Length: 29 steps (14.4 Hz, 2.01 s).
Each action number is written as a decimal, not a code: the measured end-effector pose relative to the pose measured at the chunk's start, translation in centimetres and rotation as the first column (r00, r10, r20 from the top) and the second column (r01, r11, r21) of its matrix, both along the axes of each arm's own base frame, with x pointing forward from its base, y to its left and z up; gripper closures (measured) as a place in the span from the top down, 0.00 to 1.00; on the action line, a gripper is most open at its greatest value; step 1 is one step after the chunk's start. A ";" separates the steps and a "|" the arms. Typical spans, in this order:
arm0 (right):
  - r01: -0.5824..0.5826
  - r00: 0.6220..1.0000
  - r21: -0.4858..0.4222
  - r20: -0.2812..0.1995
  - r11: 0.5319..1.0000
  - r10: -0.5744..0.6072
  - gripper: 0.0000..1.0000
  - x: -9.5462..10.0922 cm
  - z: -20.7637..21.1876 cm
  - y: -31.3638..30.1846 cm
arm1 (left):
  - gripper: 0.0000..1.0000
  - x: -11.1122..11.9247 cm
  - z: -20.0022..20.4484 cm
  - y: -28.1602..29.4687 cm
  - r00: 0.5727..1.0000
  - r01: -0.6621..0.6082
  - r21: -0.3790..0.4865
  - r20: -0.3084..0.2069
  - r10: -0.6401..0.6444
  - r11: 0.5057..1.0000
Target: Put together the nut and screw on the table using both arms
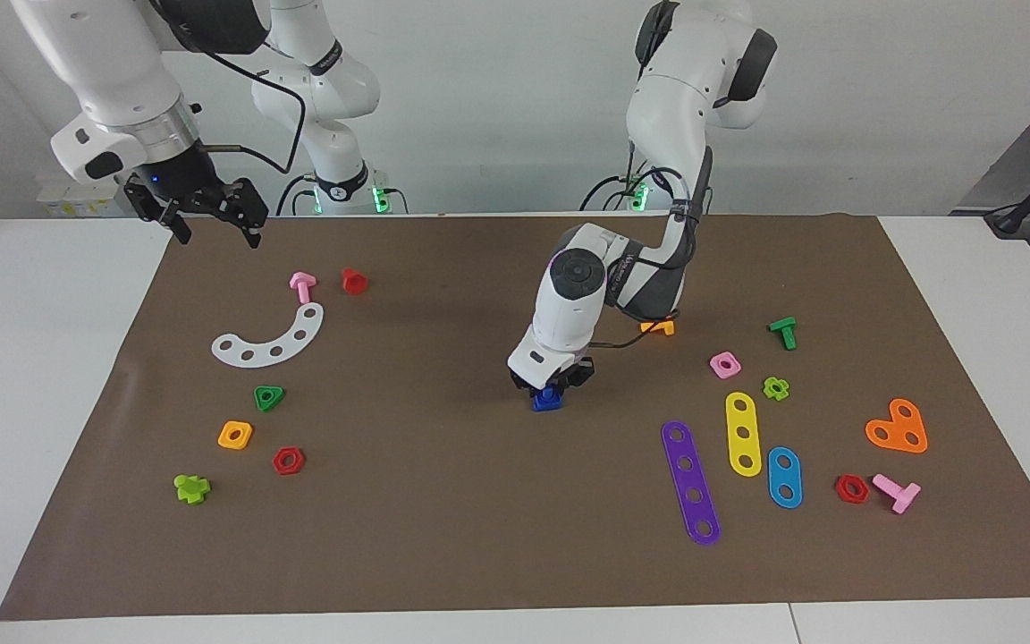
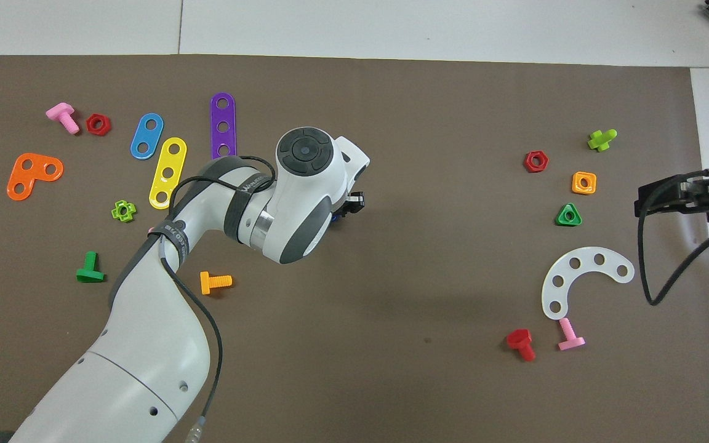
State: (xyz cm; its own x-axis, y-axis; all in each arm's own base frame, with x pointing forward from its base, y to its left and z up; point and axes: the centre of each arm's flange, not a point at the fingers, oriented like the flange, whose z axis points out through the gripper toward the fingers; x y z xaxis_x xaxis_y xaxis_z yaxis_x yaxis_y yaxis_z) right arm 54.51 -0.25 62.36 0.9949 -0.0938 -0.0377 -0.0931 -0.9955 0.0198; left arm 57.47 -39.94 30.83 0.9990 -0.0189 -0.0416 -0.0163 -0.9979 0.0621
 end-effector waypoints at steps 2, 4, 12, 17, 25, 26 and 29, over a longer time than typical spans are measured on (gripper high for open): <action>0.000 1.000 0.000 0.000 1.000 0.000 1.00 0.0 0.0 0.0 | 0.49 0.0 0.0 0.0 1.000 0.003 0.002 0.003 -0.003 1.000; 0.000 1.000 0.000 0.000 1.000 0.000 1.00 0.0 0.0 0.0 | 0.52 0.1 0.0 0.0 1.000 0.011 0.009 0.014 -0.011 1.000; 0.000 1.000 0.000 -0.004 1.000 0.000 1.00 0.0 -0.2 0.0 | 0.98 0.3 0.3 0.1 0.999 0.022 0.022 0.031 -0.023 1.000; 0.000 1.000 0.000 -0.005 1.000 0.000 1.00 0.0 -0.2 0.0 | 1.00 2.3 4.4 0.5 1.000 0.003 0.038 0.024 -0.004 0.999; 0.000 1.000 0.000 -0.005 1.000 0.000 1.00 0.0 -0.2 0.0 | 1.00 9.1 16.7 14.9 0.998 0.019 0.002 0.053 -0.019 1.000; 0.000 1.000 0.000 -0.005 1.000 0.000 1.00 0.0 -0.2 0.0 | 1.00 9.3 18.7 18.2 0.998 0.047 -0.002 0.051 -0.047 0.999; 0.000 1.000 0.000 -0.005 1.000 0.000 1.00 0.0 -0.2 0.0 | 1.00 8.9 21.1 27.2 0.992 0.125 0.009 0.035 -0.125 0.992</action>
